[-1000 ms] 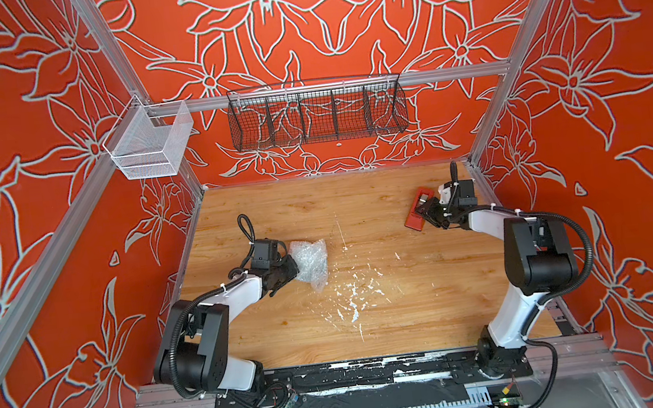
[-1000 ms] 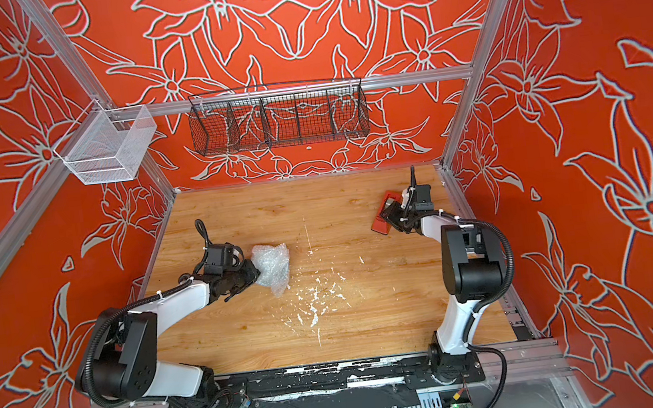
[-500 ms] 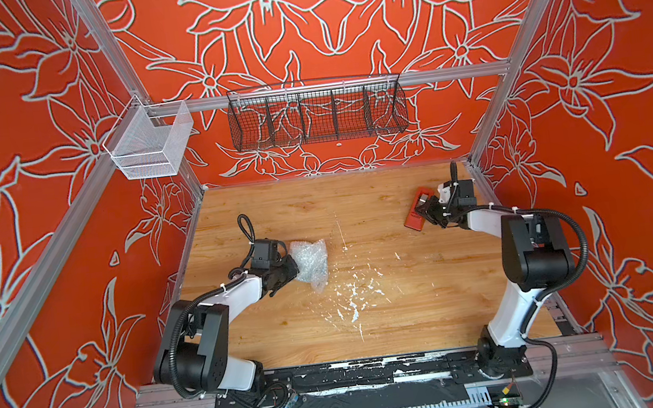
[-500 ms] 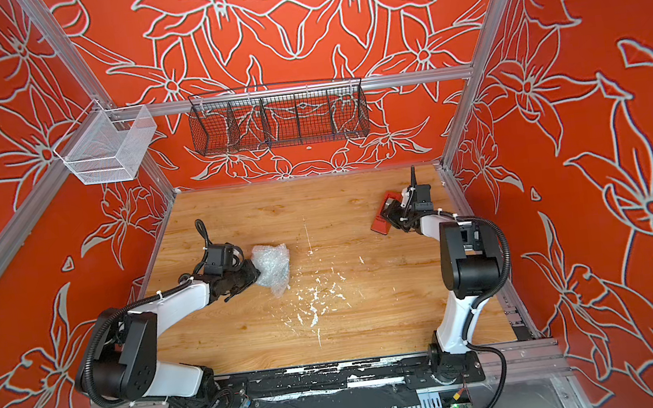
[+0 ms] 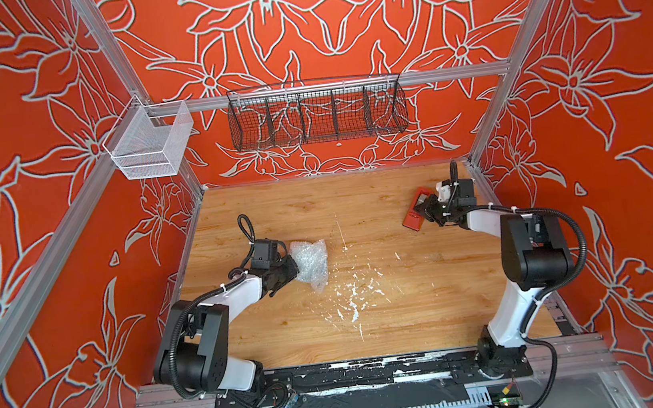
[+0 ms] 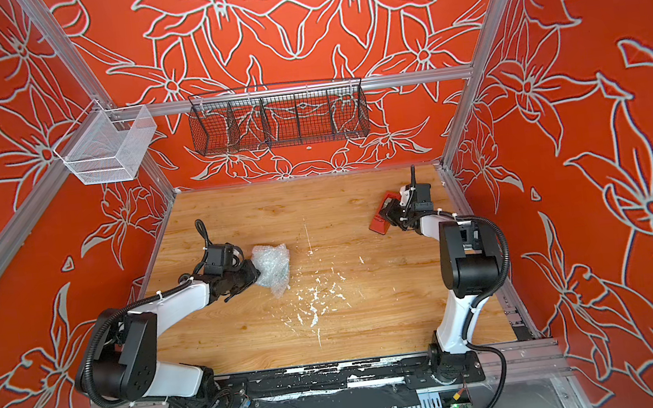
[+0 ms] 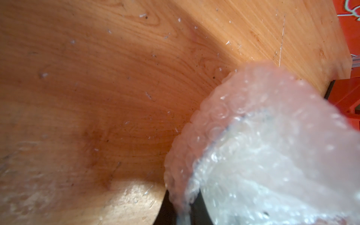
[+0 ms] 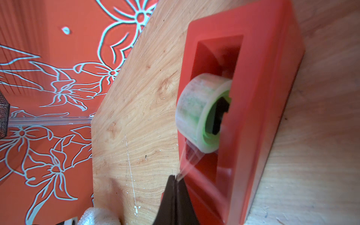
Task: Wrap bowls in bubble wrap
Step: Tear off the tape using the Tape Cutter.
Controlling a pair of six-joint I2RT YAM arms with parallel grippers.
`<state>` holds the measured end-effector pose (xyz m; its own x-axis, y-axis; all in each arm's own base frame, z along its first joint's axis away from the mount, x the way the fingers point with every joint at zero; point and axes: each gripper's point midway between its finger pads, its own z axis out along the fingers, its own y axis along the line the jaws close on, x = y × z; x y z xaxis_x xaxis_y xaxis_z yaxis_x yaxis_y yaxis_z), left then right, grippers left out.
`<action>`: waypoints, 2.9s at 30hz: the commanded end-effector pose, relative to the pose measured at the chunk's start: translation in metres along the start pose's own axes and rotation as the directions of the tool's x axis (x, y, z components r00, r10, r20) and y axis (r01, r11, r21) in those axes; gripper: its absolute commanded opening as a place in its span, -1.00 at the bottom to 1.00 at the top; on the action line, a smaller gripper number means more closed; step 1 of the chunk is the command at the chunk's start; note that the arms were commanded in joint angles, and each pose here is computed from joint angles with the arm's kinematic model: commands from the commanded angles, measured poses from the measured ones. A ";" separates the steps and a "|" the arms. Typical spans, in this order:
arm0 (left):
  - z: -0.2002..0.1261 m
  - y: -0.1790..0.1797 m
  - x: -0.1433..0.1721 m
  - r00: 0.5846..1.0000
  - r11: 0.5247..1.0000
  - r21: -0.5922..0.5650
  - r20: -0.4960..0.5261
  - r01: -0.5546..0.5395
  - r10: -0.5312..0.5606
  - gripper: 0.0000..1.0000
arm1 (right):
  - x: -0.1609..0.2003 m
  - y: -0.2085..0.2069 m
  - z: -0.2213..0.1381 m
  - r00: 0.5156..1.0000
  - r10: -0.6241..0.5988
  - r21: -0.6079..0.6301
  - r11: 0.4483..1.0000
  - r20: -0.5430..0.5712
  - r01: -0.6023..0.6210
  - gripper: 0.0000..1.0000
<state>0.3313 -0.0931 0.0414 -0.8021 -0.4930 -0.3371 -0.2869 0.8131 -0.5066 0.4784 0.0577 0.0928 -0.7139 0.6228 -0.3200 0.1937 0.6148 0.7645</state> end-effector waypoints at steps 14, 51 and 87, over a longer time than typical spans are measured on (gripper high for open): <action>0.007 0.045 0.053 0.984 0.988 -0.153 -0.173 0.020 -0.046 -0.94 | -0.026 0.056 -0.022 0.997 -0.037 -0.148 0.988 0.061 0.045 -1.00; 0.014 0.041 0.060 0.978 0.988 -0.153 -0.200 0.021 -0.052 -0.95 | -0.053 0.110 -0.054 0.987 -0.098 -0.219 0.968 0.127 0.124 -1.00; 0.019 0.017 0.068 0.974 0.992 -0.123 -0.227 -0.007 -0.021 -0.96 | 0.064 0.096 -0.086 0.991 -0.121 -0.256 0.961 -0.053 0.104 -1.00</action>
<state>0.3323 -0.1262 0.0402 -0.8338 -0.4609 -0.3039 -0.2486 0.8049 -0.5388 0.4005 0.1083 0.1786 -0.7621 0.5472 -0.3461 0.0042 0.5388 0.8424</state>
